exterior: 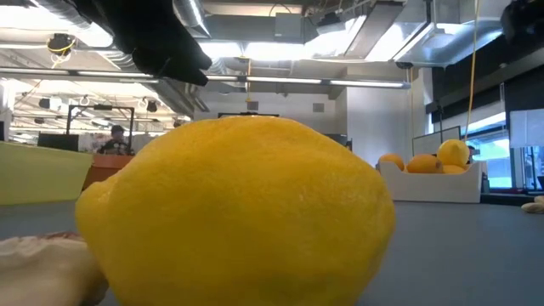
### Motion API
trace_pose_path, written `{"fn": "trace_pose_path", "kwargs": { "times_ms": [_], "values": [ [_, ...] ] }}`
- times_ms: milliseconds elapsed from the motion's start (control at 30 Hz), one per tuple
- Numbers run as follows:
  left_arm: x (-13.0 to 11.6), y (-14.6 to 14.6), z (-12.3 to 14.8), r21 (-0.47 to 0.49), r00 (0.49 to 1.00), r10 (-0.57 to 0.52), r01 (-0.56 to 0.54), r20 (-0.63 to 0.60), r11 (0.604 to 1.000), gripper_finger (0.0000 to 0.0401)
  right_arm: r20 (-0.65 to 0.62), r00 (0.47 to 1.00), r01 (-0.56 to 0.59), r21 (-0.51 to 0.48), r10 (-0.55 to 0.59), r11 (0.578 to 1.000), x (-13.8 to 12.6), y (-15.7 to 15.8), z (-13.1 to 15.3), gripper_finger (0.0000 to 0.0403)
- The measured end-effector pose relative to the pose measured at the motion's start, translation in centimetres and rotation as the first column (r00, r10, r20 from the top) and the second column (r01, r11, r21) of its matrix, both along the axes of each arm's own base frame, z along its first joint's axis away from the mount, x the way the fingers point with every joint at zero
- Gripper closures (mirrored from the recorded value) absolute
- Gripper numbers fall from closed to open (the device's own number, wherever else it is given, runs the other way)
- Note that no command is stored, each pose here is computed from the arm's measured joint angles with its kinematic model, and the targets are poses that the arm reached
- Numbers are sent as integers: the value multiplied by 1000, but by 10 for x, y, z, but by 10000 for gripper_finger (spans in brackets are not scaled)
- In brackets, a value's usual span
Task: Sort produce into baskets
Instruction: Put the lemon into the white bin
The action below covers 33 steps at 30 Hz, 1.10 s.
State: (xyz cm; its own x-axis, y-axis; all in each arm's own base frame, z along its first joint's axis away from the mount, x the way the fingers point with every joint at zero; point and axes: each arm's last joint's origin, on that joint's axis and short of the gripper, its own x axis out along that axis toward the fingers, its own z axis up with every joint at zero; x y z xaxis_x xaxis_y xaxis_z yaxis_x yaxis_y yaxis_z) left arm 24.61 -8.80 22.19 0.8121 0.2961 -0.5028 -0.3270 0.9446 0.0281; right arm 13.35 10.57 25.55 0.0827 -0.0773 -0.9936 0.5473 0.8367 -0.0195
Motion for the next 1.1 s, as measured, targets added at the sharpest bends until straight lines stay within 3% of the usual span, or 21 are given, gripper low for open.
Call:
{"fn": "trace_pose_path", "kwargs": {
  "times_ms": [333,733,967,1100],
  "values": [
    [0,0,0,-7,1000,-1,1,0,1000,109,130,989,85,-60,-76,995,-8,-28,17,172],
    [1,1,0,-9,1000,6,-6,1,1000,109,110,983,171,-238,-148,956,-24,-57,24,172],
    [2,5,0,-8,1000,21,-21,1,1000,109,229,955,270,-427,-186,863,-16,-78,27,172],
    [2,5,0,-16,1000,25,-24,4,1000,109,221,957,281,-528,-190,802,-13,-94,29,172]
  ]
}}
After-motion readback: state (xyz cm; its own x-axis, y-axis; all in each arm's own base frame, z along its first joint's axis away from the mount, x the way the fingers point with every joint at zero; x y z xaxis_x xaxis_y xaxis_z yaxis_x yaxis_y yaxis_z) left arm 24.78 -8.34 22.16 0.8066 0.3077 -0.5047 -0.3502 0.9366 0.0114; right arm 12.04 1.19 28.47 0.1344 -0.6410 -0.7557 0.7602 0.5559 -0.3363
